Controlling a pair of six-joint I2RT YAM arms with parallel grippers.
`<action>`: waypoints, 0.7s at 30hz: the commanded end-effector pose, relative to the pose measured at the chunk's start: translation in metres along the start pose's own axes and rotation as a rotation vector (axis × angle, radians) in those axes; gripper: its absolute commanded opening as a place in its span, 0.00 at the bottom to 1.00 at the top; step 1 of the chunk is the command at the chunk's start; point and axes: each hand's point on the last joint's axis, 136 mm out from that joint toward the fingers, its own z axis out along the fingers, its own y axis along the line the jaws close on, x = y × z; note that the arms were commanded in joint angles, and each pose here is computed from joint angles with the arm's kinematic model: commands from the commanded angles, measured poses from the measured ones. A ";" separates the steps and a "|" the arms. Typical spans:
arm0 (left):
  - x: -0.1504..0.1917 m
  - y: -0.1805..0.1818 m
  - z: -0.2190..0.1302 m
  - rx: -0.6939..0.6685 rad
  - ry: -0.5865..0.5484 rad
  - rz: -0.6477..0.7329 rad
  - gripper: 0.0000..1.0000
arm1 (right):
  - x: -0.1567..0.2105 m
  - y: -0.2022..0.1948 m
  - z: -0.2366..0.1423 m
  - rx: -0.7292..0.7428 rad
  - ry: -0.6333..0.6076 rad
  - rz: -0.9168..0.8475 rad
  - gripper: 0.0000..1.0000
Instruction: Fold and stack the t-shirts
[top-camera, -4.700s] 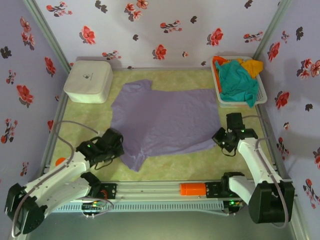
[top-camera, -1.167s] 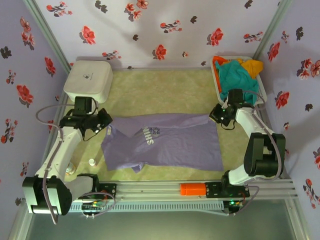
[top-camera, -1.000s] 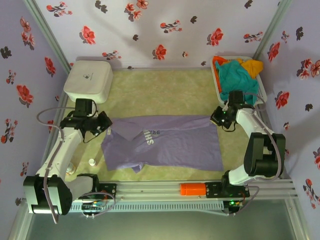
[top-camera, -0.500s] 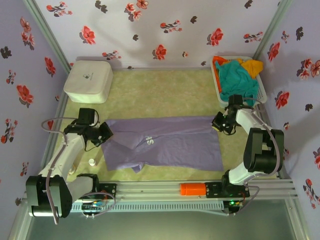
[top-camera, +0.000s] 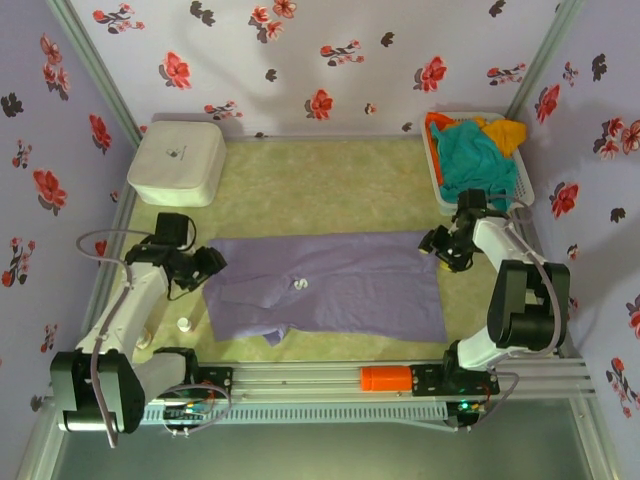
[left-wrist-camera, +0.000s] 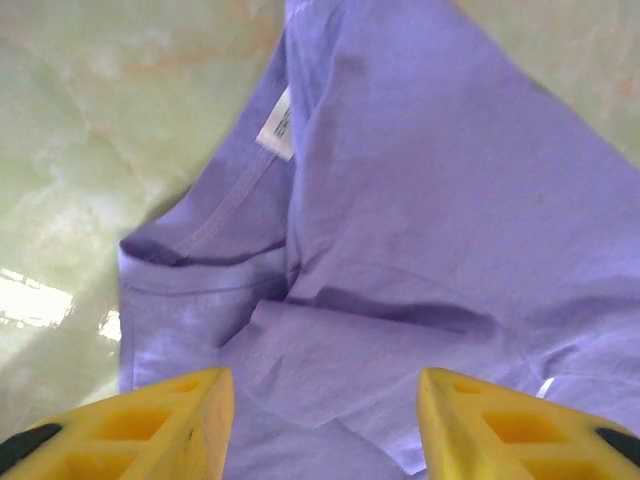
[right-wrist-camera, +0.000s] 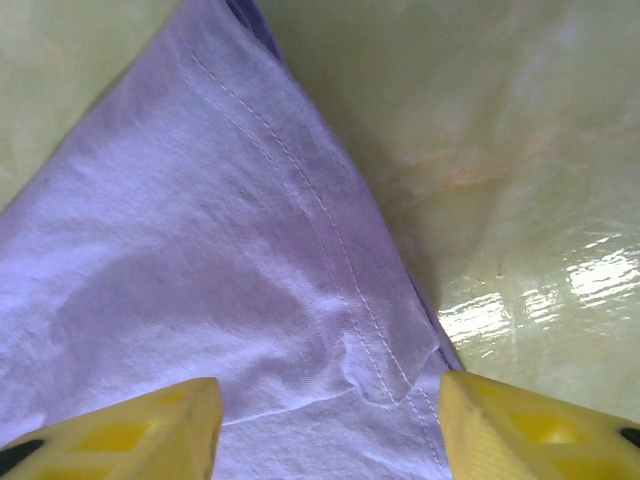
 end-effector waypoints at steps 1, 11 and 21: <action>-0.017 -0.020 -0.001 0.059 -0.016 0.014 0.49 | -0.009 0.017 -0.022 -0.017 -0.063 -0.046 0.64; -0.014 -0.070 0.046 0.143 0.043 0.065 0.50 | 0.003 0.061 0.011 -0.048 -0.009 -0.153 0.66; -0.017 -0.066 0.119 0.029 0.163 0.087 0.49 | -0.019 0.069 0.060 -0.020 0.032 -0.152 0.64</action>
